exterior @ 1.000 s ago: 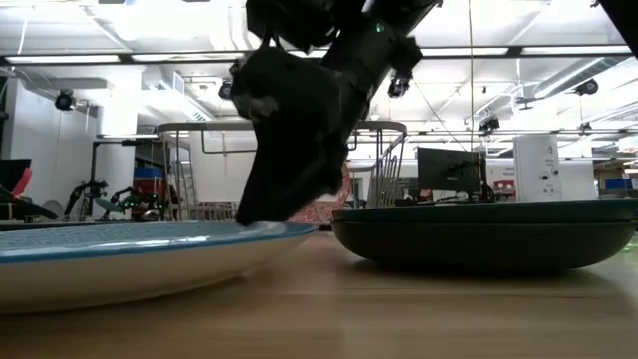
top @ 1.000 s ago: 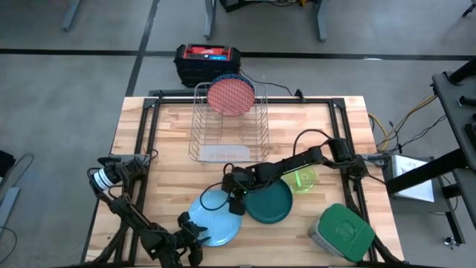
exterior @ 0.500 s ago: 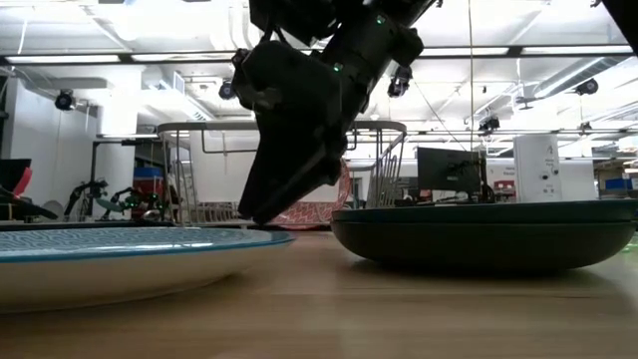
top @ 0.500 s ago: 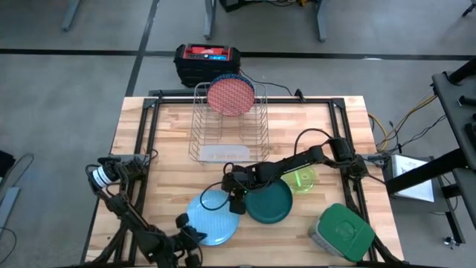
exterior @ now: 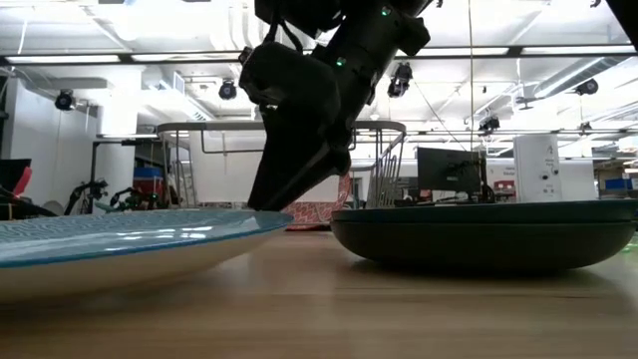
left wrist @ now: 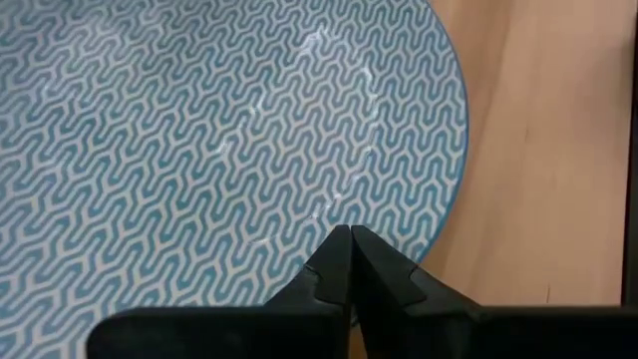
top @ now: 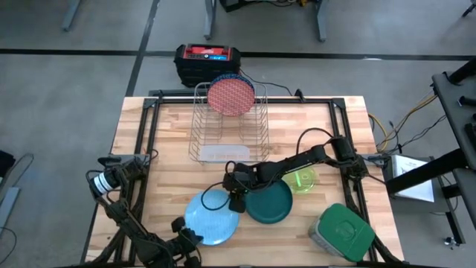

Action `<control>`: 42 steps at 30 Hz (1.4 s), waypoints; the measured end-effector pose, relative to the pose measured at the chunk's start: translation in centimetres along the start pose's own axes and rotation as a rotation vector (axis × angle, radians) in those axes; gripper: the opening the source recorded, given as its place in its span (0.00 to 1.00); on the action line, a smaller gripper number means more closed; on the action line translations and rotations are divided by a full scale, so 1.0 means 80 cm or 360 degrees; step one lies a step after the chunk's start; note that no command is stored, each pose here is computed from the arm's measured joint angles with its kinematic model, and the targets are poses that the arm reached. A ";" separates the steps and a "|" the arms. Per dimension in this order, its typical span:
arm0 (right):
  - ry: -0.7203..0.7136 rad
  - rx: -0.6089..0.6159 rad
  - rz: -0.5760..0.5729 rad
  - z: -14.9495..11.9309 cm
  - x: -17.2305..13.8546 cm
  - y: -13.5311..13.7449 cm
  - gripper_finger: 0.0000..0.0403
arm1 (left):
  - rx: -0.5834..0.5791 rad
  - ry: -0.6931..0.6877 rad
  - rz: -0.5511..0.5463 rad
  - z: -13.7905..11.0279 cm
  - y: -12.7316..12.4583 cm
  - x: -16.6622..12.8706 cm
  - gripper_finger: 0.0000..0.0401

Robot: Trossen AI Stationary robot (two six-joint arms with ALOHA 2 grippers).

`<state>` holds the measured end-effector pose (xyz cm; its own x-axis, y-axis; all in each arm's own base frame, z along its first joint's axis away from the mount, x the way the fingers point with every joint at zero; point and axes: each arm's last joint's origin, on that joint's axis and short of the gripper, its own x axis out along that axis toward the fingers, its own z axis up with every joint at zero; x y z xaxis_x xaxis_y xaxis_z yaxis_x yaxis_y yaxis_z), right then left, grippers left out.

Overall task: Sort dishes
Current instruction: Put the light blue patterned plate into the dish rack

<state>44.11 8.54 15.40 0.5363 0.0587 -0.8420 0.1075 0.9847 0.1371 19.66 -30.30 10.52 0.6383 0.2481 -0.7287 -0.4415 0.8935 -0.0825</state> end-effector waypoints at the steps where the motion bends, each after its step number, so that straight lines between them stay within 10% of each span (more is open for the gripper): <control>1: -0.0001 0.0012 -0.0001 0.000 0.001 -0.001 0.36 | -0.0004 0.0000 0.0002 -0.001 0.000 0.001 0.00; 23: -0.0061 0.0058 0.0704 0.011 0.022 0.011 0.58 | -0.0011 -0.0059 -0.0007 -0.018 0.013 0.012 0.00; 36: -0.0139 0.0039 0.0684 0.018 0.018 0.010 0.09 | -0.0016 -0.0283 0.0005 -0.011 0.012 0.011 0.00; 42: -0.0168 -0.0032 0.0691 0.022 0.007 0.011 0.08 | 0.0081 -0.0270 0.0012 0.005 0.001 -0.006 0.00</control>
<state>45.98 9.13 15.95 0.6105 0.4514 -0.6508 -0.1621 0.8755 0.4552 19.55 -30.18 11.10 0.7342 0.3106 -0.6038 -0.4168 0.9081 -0.0397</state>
